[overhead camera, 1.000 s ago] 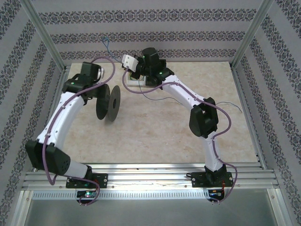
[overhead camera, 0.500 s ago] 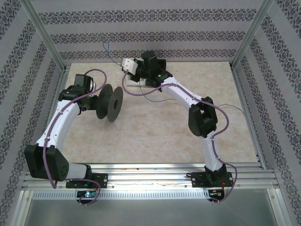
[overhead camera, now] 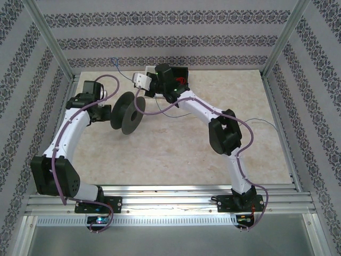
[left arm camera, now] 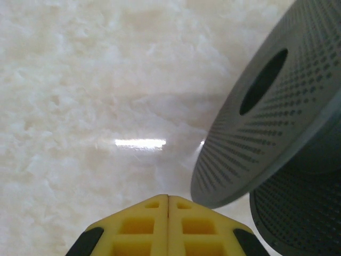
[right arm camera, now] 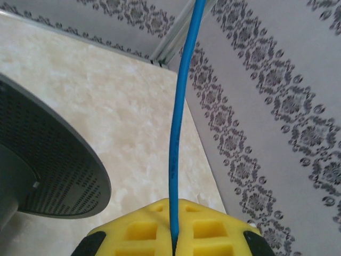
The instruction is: Wrap the cables
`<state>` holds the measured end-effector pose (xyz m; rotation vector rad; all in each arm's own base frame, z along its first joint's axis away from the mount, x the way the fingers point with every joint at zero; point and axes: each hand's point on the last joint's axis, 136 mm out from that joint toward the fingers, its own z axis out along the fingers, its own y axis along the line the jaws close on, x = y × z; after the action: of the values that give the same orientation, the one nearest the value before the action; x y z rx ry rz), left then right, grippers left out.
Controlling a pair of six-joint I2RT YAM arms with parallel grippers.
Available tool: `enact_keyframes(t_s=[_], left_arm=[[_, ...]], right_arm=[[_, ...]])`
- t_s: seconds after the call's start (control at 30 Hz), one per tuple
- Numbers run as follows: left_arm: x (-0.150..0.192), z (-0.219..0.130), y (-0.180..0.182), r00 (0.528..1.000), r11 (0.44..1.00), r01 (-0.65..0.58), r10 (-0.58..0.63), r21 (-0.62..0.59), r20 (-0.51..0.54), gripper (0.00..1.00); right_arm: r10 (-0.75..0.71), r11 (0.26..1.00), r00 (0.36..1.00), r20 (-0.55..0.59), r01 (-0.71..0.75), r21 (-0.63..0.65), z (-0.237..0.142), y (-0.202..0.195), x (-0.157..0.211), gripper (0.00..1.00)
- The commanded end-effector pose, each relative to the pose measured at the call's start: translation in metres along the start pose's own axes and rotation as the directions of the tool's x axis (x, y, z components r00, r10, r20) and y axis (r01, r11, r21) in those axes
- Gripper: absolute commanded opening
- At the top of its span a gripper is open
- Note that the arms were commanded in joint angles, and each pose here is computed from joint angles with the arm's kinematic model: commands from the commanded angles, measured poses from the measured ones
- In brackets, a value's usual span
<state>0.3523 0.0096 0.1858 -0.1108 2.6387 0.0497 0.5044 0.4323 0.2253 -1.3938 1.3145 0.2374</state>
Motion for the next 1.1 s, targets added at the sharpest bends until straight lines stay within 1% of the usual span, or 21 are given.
enact_keyframes(t_s=[0.0,0.13,0.17,0.2,0.27,0.37,0.47,0.57,0.77,0.97,1.03,1.07], left_arm=[[-0.005,-0.011,0.018,1.000,0.999,0.002,-0.002,-0.036,0.004,0.00],[-0.007,-0.014,0.014,1.000,1.000,0.002,-0.002,-0.001,0.015,0.00],[-0.007,-0.013,0.010,1.000,1.000,-0.005,0.004,0.026,0.021,0.07],[-0.008,-0.013,0.007,1.000,0.999,-0.006,0.005,0.041,0.030,0.19],[-0.009,-0.014,-0.004,0.999,0.995,-0.019,0.014,0.103,0.048,0.25],[-0.014,-0.018,-0.022,0.995,0.977,-0.042,0.021,0.208,0.099,0.32],[-0.022,-0.020,-0.032,0.990,0.963,-0.057,0.021,0.263,0.137,0.36],[-0.030,-0.014,-0.038,0.988,0.954,-0.061,0.016,0.295,0.153,0.41],[-0.043,0.005,-0.050,0.985,0.938,-0.076,0.018,0.338,0.172,0.43],[-0.047,0.024,-0.061,0.988,0.935,-0.085,0.035,0.343,0.150,0.43],[-0.047,0.028,-0.063,0.989,0.939,-0.090,0.044,0.331,0.142,0.42],[-0.047,0.030,-0.064,0.989,0.942,-0.092,0.049,0.324,0.138,0.40]], right_arm=[[-0.031,0.999,0.999,-0.018,0.032,0.027,0.015,0.001,0.009,0.00],[-0.008,0.999,1.000,-0.019,0.009,0.044,0.022,0.001,0.015,0.00],[-0.004,0.999,1.000,-0.018,0.005,0.049,0.023,0.000,0.016,0.00],[-0.001,0.999,1.000,-0.018,0.002,0.052,0.023,0.000,0.016,0.00],[0.001,0.999,1.000,-0.022,0.001,0.055,0.024,-0.001,0.018,0.00],[0.005,0.998,1.000,-0.030,-0.003,0.063,0.023,-0.003,0.023,0.00],[0.012,0.997,0.999,-0.031,-0.010,0.071,0.021,-0.005,0.026,0.00],[0.017,0.997,0.999,-0.031,-0.015,0.071,0.021,-0.005,0.029,0.00],[0.029,0.997,0.999,-0.016,-0.027,0.069,0.023,-0.005,0.027,0.00],[0.032,0.997,0.999,-0.005,-0.032,0.074,0.022,-0.007,0.023,0.00],[0.031,0.997,1.000,-0.003,-0.030,0.077,0.022,-0.008,0.022,0.00],[0.031,0.996,1.000,-0.003,-0.030,0.078,0.022,-0.008,0.022,0.00]])
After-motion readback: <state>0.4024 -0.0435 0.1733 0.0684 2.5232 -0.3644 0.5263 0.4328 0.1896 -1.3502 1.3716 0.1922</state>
